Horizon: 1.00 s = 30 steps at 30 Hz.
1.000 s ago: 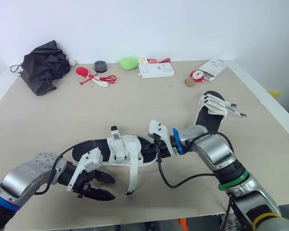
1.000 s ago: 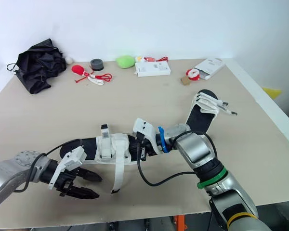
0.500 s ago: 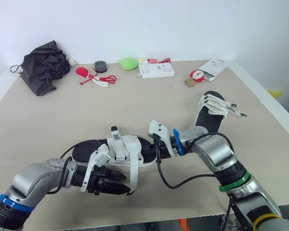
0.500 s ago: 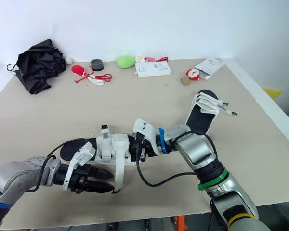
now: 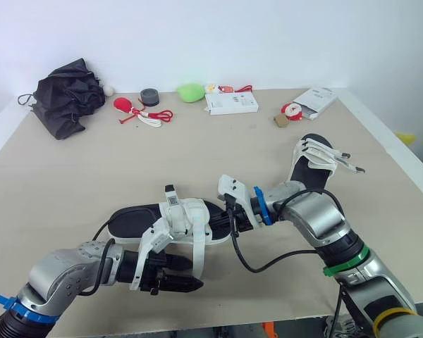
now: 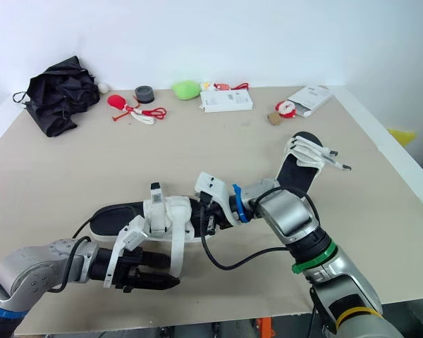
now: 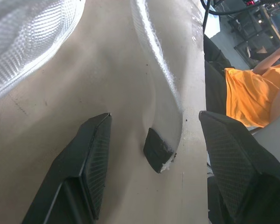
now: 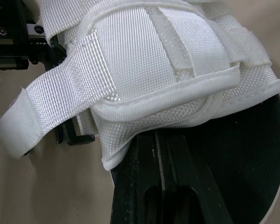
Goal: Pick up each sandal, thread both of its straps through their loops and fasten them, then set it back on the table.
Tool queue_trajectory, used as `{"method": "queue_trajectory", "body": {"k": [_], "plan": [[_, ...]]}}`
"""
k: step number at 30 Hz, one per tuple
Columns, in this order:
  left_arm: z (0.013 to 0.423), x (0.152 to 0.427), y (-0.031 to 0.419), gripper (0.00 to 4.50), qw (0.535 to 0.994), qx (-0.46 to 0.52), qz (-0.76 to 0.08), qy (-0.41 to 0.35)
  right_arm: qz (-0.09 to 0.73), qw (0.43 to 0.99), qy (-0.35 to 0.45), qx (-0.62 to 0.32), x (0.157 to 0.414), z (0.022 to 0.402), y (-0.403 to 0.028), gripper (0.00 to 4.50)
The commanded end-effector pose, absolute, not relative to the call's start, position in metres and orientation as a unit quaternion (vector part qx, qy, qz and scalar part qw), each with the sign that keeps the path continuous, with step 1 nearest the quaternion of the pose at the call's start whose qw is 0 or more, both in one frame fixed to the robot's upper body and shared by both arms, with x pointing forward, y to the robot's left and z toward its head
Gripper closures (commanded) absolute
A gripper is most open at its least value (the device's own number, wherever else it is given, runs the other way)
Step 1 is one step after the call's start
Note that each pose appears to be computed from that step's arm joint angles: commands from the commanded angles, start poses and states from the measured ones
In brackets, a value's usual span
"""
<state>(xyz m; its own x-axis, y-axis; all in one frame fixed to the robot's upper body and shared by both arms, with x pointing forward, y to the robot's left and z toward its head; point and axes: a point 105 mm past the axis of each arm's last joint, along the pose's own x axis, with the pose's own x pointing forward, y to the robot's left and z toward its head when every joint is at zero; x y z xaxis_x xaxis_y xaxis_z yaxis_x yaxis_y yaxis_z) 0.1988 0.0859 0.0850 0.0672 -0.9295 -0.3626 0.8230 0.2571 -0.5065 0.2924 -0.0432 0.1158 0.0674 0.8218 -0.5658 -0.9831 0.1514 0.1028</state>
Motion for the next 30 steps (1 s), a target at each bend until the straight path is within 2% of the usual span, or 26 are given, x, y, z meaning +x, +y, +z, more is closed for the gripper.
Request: {"method": "queue_trajectory", "body": {"k": [1, 4, 5, 12, 16, 21, 24, 30], "plan": [[0.082, 0.194, 0.080, 2.84, 0.720, -0.086, -0.608, 0.323, 0.640, 0.698, 0.285, -0.151, 0.286, 0.107, -0.043, 4.50], [0.081, 0.194, 0.079, 4.38, 0.721, -0.087, -0.607, 0.323, 0.640, 0.698, 0.284, -0.151, 0.286, 0.109, -0.044, 4.50], [0.081, 0.194, 0.079, 4.45, 0.721, -0.087, -0.607, 0.323, 0.639, 0.699, 0.284, -0.150, 0.286, 0.109, -0.044, 4.50], [0.081, 0.195, 0.080, 4.45, 0.721, -0.084, -0.607, 0.324, 0.637, 0.702, 0.283, -0.148, 0.285, 0.110, -0.045, 4.50], [0.121, 0.192, 0.087, 4.45, 0.678, -0.164, -0.649, 0.305, 0.635, 0.703, 0.284, -0.148, 0.286, 0.107, -0.045, 4.50], [0.174, 0.202, 0.104, 4.45, 0.636, -0.205, -0.686, 0.288, 0.634, 0.705, 0.279, -0.150, 0.289, 0.107, -0.044, 4.50], [0.188, 0.223, 0.106, 4.45, 0.654, -0.212, -0.674, 0.269, 0.633, 0.708, 0.275, -0.150, 0.291, 0.107, -0.043, 4.50], [0.181, 0.273, 0.094, 4.45, 0.716, -0.211, -0.622, 0.237, 0.633, 0.713, 0.265, -0.146, 0.293, 0.108, -0.040, 4.50]]}}
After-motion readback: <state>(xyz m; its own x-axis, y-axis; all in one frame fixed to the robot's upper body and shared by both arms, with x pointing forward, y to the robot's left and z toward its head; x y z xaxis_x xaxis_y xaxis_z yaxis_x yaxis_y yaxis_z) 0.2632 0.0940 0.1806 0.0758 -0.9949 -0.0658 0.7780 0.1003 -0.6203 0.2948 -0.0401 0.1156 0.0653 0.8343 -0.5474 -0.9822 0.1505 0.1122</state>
